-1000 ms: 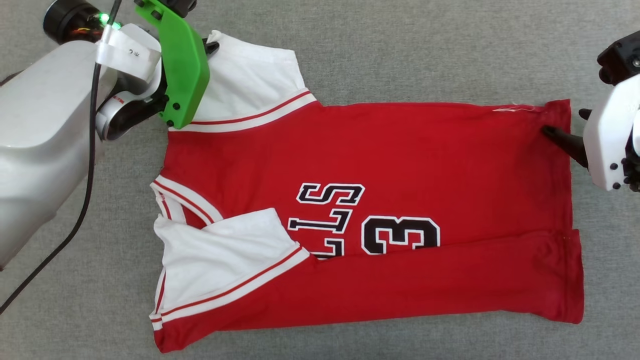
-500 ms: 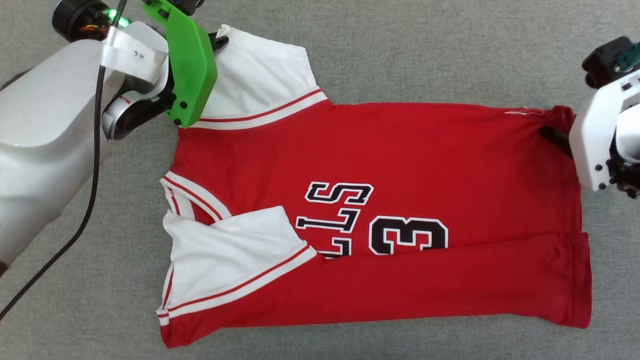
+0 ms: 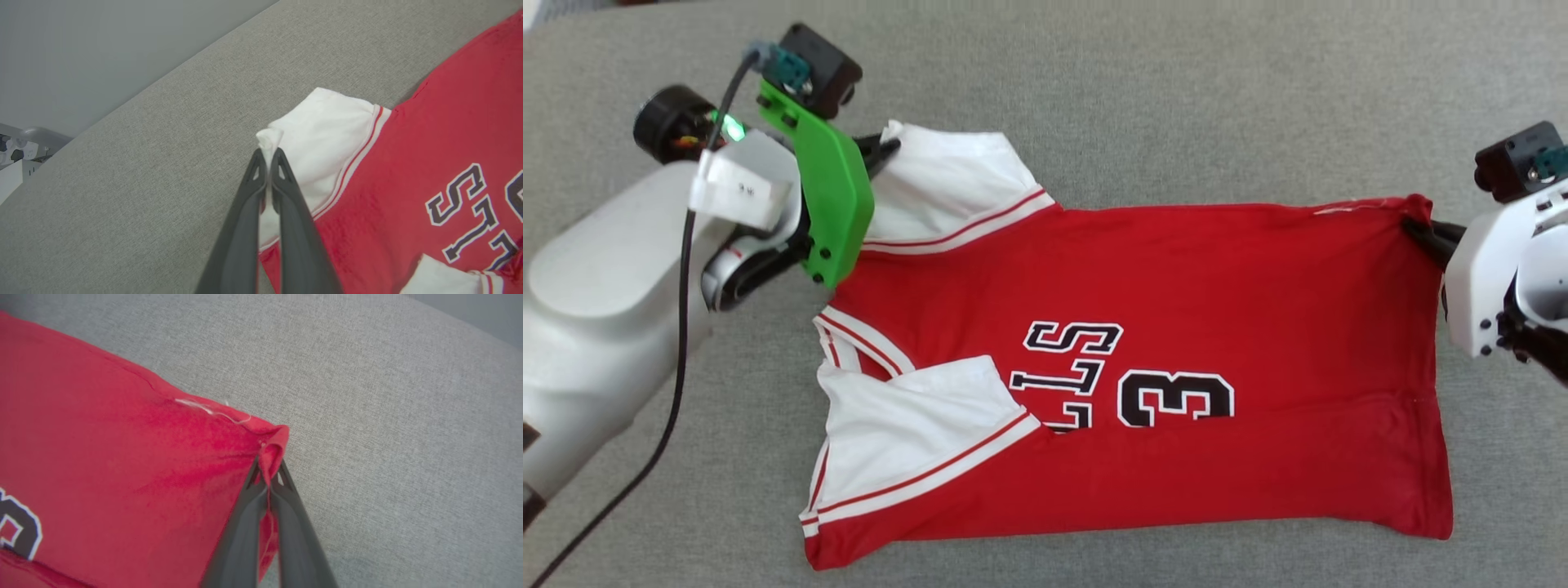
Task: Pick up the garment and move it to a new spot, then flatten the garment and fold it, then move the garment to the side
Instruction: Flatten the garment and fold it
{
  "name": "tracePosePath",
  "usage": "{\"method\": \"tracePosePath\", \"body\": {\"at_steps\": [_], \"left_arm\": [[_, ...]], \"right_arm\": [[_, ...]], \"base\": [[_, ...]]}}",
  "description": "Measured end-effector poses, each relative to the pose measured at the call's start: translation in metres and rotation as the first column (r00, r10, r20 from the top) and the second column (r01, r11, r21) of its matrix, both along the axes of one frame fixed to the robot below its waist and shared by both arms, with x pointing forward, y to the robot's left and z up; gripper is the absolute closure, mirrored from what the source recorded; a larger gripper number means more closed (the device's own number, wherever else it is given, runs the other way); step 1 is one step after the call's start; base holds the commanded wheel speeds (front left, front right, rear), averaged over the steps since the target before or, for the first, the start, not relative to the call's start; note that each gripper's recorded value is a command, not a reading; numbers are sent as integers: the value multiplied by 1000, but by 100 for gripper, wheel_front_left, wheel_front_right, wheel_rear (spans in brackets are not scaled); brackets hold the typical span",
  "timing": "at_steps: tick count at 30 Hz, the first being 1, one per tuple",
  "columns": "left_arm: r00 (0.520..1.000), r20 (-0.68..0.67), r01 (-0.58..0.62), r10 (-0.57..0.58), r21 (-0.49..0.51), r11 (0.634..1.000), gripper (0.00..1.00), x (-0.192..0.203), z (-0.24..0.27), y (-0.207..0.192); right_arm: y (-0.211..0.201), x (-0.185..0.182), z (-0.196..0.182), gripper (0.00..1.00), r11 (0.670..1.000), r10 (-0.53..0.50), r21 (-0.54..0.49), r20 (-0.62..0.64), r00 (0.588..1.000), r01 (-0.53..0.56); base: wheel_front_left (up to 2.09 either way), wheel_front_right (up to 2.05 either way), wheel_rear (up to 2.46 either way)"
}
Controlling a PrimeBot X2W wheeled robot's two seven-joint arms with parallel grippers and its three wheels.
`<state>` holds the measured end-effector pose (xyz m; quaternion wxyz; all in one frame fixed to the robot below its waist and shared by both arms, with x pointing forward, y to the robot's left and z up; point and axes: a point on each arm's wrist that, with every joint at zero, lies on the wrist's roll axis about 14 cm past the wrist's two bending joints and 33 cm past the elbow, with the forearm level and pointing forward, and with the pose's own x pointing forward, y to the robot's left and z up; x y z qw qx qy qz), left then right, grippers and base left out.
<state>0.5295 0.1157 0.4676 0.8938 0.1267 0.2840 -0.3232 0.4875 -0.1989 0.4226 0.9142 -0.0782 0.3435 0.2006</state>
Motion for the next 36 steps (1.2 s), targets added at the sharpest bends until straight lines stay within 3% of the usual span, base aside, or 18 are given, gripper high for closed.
{"method": "tracePosePath", "body": {"at_steps": [16, 27, 34, 35, 36], "left_arm": [[996, 16, -91, 93, -79, 993, 100, -104, 16, 20], [965, -174, -214, 196, -88, 973, 100, -200, -37, 37], [936, -266, -262, 231, -85, 961, 100, -217, -70, 37], [934, -270, -263, 232, -86, 961, 97, -218, -73, 37], [935, -267, -267, 234, -93, 959, 56, -218, -74, 36]], "right_arm": [[2, -72, 15, 100, 994, -31, 107, 67, 997, 24], [5, -130, -13, 100, 985, -54, 162, -37, 998, 59], [8, -144, -41, 100, 979, -87, 171, -123, 989, 108], [9, -146, -43, 93, 978, -92, 172, -130, 987, 114], [10, -146, -43, 55, 975, -100, 184, -131, 986, 123]], "base": [[0, 0, 0], [0, 0, 0], [0, 0, 0], [0, 0, 0], [0, 0, 0]]}}
